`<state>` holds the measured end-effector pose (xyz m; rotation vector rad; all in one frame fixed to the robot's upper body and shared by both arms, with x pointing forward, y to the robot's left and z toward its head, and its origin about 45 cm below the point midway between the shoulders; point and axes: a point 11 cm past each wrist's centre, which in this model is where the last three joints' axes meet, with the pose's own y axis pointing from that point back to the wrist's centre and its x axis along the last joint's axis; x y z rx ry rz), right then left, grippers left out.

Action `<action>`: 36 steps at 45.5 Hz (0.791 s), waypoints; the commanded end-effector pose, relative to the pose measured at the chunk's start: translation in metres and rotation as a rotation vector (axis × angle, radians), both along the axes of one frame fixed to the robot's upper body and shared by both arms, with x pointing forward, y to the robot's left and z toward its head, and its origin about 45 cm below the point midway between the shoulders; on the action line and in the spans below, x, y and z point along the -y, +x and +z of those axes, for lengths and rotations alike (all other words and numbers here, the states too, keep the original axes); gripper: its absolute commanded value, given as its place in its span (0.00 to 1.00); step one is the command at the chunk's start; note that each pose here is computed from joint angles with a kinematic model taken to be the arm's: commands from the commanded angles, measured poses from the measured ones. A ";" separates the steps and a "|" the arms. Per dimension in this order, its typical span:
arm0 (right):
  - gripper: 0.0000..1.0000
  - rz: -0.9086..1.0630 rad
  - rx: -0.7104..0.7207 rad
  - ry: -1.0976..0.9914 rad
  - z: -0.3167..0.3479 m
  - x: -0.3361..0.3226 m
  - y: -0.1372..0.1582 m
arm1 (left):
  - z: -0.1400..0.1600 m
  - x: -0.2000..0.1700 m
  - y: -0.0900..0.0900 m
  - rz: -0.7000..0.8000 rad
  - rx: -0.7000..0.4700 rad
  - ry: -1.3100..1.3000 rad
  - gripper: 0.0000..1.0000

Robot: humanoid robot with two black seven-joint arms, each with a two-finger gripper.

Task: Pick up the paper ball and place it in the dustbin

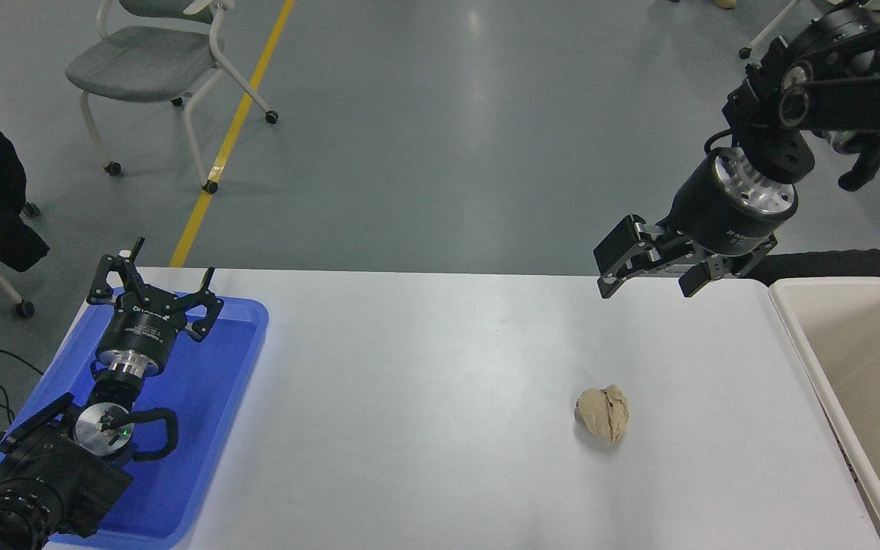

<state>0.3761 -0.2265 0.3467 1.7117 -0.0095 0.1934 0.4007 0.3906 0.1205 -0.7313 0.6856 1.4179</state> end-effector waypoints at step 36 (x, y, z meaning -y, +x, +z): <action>1.00 0.003 -0.038 0.014 -0.214 0.035 -0.008 | 0.001 0.002 0.001 -0.005 0.002 -0.001 1.00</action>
